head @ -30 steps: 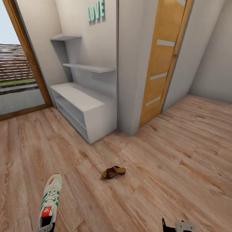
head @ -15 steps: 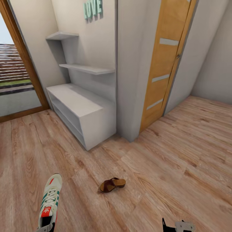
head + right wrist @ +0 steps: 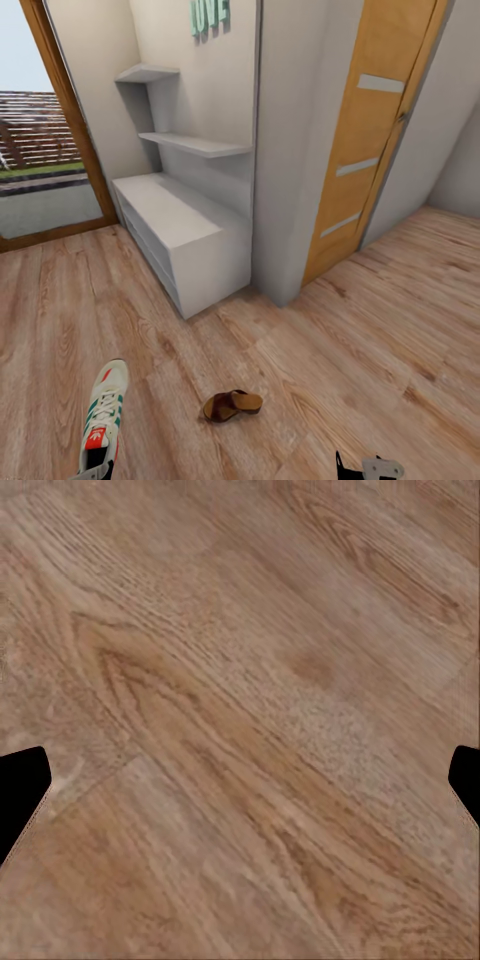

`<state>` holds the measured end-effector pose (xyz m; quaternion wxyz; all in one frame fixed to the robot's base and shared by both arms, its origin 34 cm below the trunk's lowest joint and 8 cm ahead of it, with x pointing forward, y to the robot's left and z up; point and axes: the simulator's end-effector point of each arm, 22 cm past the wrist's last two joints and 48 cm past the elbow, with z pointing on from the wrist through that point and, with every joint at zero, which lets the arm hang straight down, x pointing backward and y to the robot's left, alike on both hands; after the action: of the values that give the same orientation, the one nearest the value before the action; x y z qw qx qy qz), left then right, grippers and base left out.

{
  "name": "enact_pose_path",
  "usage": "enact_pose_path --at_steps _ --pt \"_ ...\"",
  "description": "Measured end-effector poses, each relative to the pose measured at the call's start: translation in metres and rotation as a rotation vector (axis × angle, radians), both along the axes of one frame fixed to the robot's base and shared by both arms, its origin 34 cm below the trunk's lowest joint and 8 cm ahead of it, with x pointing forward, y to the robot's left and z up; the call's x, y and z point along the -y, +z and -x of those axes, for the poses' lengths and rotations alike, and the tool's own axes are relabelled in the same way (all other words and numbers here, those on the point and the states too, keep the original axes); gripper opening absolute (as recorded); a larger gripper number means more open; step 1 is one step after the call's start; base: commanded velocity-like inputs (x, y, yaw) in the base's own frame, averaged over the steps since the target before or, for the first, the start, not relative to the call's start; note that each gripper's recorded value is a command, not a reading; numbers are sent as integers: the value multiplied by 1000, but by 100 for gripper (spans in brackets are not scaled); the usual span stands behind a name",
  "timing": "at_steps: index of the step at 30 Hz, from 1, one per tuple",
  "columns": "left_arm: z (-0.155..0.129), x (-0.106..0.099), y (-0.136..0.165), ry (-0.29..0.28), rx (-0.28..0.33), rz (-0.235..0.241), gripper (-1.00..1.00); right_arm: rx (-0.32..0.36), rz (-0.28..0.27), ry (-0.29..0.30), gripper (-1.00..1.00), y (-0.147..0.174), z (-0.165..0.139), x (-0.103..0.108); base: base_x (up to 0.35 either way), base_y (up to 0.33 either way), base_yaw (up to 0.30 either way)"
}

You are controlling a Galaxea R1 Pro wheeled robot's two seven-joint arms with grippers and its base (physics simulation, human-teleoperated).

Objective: Pick up the two gym shoes and the two sandals from the corridor floor and place them onto the hallstand (shoe rack) in the corridor, making sure they are on the rack and not on the floor. Arrange them so the two gym shoes are next to each other and the two sandals are next to each other.

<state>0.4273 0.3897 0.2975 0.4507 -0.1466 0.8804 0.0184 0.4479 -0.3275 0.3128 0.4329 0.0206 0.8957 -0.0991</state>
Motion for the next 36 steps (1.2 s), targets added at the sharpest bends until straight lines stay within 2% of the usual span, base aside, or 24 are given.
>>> enact_pose_path --at_steps 17,36 --pt "0 0 0 1 0 0 -100 0 0 0 100 0 0 0 204 -181 277" --pt "0 0 0 2 -1 1 -100 -1 0 1 100 0 0 0 12 -12 277"
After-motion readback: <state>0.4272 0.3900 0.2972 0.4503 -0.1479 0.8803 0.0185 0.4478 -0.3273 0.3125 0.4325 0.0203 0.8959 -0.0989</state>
